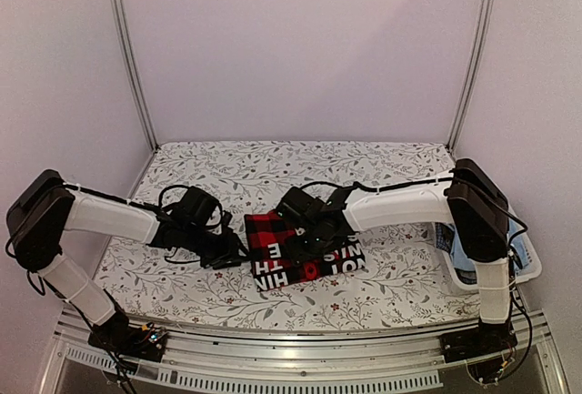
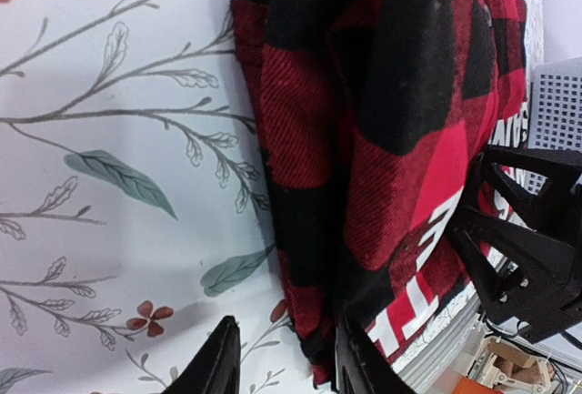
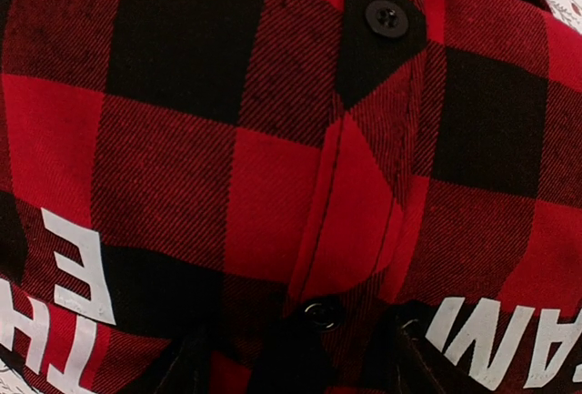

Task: Fold and stack the long sleeve shirts
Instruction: Smooth out the square-folded shirt at the center of the board, then rotate the square-folded shirt at the center of the board.

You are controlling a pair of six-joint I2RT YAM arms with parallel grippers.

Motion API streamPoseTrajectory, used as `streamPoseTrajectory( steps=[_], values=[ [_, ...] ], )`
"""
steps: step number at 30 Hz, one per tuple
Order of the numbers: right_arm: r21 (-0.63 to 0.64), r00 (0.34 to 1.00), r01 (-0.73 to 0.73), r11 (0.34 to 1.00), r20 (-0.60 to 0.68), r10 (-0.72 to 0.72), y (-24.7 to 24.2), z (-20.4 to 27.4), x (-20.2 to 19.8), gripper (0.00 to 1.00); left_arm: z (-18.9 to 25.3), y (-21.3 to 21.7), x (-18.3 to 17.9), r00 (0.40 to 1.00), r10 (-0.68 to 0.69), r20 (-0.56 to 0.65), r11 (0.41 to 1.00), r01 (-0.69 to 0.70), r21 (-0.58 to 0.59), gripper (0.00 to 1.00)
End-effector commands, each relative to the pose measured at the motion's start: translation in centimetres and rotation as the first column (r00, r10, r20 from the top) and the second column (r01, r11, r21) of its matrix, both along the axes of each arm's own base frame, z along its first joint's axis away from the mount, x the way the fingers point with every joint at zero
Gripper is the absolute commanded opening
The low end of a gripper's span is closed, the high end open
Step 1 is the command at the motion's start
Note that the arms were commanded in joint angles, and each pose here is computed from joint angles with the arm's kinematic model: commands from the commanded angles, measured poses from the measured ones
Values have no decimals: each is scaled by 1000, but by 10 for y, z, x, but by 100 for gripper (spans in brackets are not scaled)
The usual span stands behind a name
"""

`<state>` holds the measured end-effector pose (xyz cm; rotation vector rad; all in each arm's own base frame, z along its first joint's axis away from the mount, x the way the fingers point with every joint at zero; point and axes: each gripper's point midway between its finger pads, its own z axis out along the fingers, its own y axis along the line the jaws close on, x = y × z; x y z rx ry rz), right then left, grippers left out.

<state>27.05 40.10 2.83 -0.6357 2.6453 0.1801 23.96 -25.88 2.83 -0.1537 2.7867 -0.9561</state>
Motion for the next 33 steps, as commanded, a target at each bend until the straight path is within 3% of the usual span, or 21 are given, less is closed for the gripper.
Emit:
streamPoseTrajectory(
  steps=[1, 6, 10, 17, 27, 33],
  values=[
    [-10, 998, 21, 1000, -53, -21, 1, -16, -8, 65, 0, 5, 8, 1000, 9, 24, 1000, -9, -2, 36],
    [20, 999, 41, 999, -22, -41, -2, 7, -5, 72, 2, 7, 8, 1000, 2, 26, 1000, -2, -6, 36],
    [93, 997, 67, 993, 29, -70, -16, 53, 1, 75, 4, 7, 6, 999, -9, 32, 1000, 9, -16, 36],
    [183, 981, 186, 966, 23, -193, -84, 75, 12, 75, 16, 5, 4, 998, -22, 57, 999, 25, -45, 36],
    [195, 975, 217, 956, -84, -205, -119, 32, 1, 51, 27, 8, 3, 996, -3, 84, 998, 8, -63, 38],
    [203, 970, 230, 952, -132, -206, -125, 11, -14, 43, 29, 5, 3, 996, -2, 87, 997, 9, -82, 38]
  ],
)
